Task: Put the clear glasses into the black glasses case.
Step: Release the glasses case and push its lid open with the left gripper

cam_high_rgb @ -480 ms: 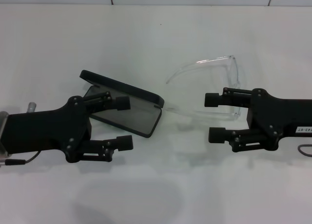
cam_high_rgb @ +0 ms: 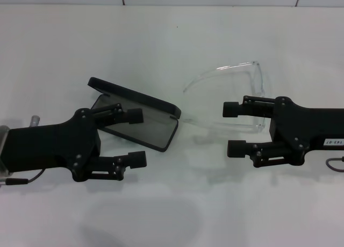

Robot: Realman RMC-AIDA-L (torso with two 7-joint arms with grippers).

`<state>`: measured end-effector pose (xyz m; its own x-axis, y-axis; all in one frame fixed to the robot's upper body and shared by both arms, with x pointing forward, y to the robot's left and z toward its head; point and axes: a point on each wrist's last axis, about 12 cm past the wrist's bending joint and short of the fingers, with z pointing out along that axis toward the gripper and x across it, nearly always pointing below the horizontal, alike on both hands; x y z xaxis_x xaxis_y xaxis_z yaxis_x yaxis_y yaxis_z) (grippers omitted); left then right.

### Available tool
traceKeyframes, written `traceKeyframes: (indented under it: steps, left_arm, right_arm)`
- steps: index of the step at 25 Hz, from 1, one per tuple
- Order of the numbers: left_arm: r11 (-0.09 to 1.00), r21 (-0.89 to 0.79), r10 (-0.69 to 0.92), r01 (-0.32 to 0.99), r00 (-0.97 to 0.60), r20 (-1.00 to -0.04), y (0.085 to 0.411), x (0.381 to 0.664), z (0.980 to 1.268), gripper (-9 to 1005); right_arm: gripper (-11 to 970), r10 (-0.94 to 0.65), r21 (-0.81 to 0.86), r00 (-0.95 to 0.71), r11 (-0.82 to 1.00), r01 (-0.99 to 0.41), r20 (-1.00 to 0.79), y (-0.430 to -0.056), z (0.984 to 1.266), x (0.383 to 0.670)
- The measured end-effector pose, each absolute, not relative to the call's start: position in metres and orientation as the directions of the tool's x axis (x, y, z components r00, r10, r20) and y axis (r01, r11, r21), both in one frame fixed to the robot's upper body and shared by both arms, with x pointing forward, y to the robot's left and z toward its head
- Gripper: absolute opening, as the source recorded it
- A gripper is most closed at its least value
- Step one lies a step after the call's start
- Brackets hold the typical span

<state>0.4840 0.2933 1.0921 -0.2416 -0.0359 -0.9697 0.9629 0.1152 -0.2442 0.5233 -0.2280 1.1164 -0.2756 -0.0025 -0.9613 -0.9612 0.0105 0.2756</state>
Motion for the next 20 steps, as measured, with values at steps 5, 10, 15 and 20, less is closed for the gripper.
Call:
traceKeyframes:
  steps: [5,10,15,20]
  left_arm:
    - [0.115,-0.252,-0.036,0.961,-0.249,-0.968,0.293,0.484,1.092,879]
    - [0.116,-0.246,-0.041,0.962,-0.243,-0.969,0.293,0.487,1.095,880]
    - [0.135,-0.223,-0.050,0.965,-0.219,-0.975,0.297,0.496,1.108,880]
    - [0.176,-0.128,-0.025,0.976,-0.126,-0.992,0.301,0.508,1.135,880]
  right_arm:
    - [831,0.001,0.273,-0.273,0.013,-0.962,-0.962,-0.229,1.117,0.524]
    - [830,0.033,0.263,-0.262,0.045,-0.964,-0.965,-0.235,1.119,0.524]
    - [830,0.117,0.249,-0.236,0.111,-0.962,-0.965,-0.252,1.121,0.521]
    - [829,0.248,0.228,-0.179,0.184,-0.956,-0.952,-0.276,1.126,0.511]
